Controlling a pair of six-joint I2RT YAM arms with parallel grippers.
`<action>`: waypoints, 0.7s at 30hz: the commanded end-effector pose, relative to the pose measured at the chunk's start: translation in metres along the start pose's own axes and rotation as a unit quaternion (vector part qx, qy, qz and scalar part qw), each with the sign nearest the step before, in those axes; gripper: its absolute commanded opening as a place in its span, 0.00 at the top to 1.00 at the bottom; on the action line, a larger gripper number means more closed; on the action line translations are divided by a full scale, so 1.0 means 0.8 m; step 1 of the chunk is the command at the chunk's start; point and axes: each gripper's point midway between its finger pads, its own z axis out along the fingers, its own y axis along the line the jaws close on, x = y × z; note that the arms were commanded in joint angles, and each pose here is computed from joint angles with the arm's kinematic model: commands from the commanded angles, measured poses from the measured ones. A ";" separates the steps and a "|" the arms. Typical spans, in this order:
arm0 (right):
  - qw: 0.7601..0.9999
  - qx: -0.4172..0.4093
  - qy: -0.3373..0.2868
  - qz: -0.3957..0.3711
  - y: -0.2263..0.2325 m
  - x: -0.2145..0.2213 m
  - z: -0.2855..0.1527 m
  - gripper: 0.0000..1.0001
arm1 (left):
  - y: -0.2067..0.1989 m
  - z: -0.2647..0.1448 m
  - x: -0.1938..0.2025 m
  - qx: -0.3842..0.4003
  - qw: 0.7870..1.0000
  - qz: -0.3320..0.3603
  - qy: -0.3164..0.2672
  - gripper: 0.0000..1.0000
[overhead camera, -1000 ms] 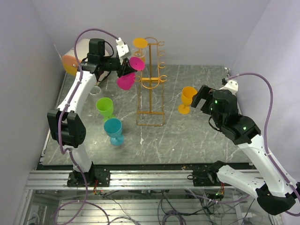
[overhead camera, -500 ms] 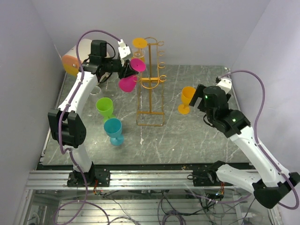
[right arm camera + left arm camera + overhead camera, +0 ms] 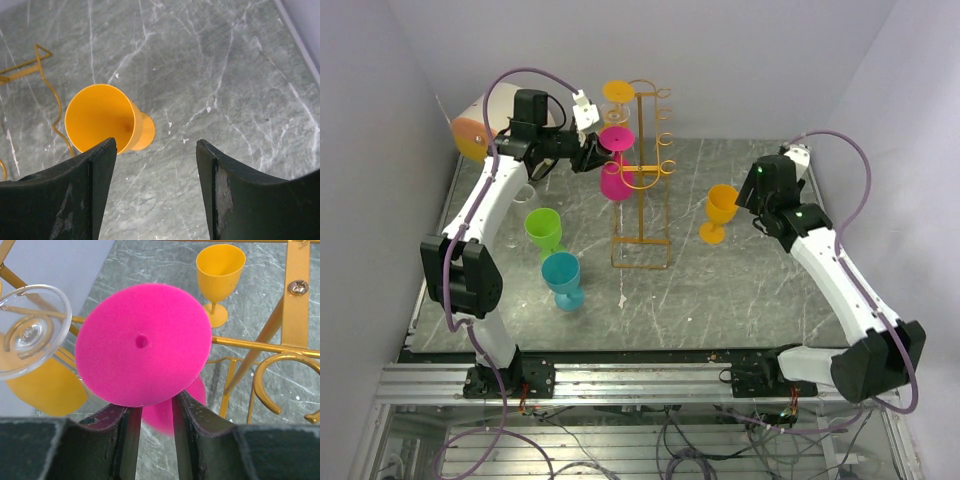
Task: Place the wine glass upside down on the wine glass rack
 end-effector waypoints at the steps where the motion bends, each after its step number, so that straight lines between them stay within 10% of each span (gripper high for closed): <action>1: 1.000 -0.022 0.006 -0.017 0.015 0.003 0.021 0.37 | -0.008 -0.008 -0.017 -0.002 1.000 0.027 -0.001 0.60; 21: 0.995 -0.023 0.076 -0.054 0.032 0.071 0.084 0.58 | -0.022 -0.037 0.000 -0.027 0.996 0.063 0.060 0.58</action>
